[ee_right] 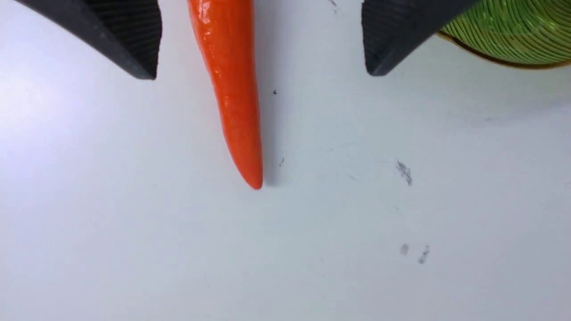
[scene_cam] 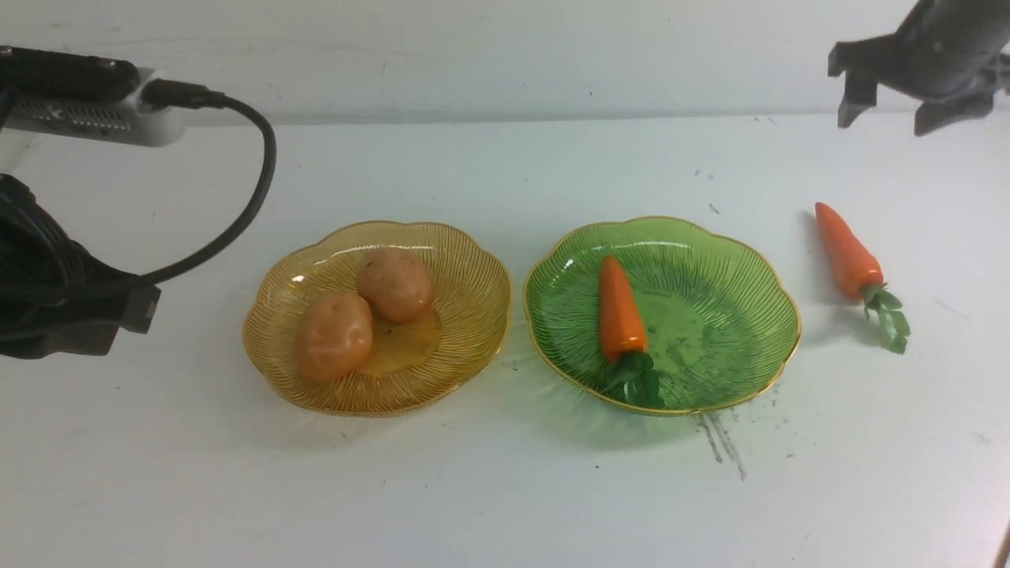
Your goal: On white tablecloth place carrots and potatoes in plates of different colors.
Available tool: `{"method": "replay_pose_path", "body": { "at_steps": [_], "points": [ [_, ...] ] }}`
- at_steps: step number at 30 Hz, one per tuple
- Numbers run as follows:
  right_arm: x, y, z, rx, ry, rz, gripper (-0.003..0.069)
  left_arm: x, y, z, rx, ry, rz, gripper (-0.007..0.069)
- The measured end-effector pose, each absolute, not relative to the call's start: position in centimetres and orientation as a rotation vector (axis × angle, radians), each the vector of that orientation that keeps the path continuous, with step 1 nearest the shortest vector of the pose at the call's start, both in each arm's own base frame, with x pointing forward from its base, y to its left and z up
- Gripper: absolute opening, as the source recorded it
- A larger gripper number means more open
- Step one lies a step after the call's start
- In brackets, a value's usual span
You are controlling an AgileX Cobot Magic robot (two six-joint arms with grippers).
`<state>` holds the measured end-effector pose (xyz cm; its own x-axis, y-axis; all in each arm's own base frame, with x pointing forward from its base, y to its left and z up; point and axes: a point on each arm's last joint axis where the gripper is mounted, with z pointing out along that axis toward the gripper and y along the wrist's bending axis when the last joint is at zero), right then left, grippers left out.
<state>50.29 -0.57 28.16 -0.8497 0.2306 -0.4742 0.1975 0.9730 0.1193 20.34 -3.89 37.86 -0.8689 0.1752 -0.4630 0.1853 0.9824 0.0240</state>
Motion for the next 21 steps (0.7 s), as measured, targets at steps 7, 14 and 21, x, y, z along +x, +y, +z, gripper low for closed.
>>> {"method": "replay_pose_path", "body": {
  "at_steps": [7, 14, 21],
  "points": [
    [51.9, -1.4, 21.3, 0.308, 2.752, 0.077, 0.0549, 20.3, -3.9, 37.9, 0.255, 2.648, -0.029, -0.0004],
    [52.6, -0.7, 16.7, 0.334, 2.835, 0.19, 0.0541, 20.3, -3.9, 37.9, 0.255, 2.648, -0.029, -0.0004],
    [52.6, -1.0, 15.5, 0.34, 2.854, 0.147, 0.0409, 20.3, -3.9, 37.9, 0.255, 2.648, -0.029, -0.0004]
  ]
}}
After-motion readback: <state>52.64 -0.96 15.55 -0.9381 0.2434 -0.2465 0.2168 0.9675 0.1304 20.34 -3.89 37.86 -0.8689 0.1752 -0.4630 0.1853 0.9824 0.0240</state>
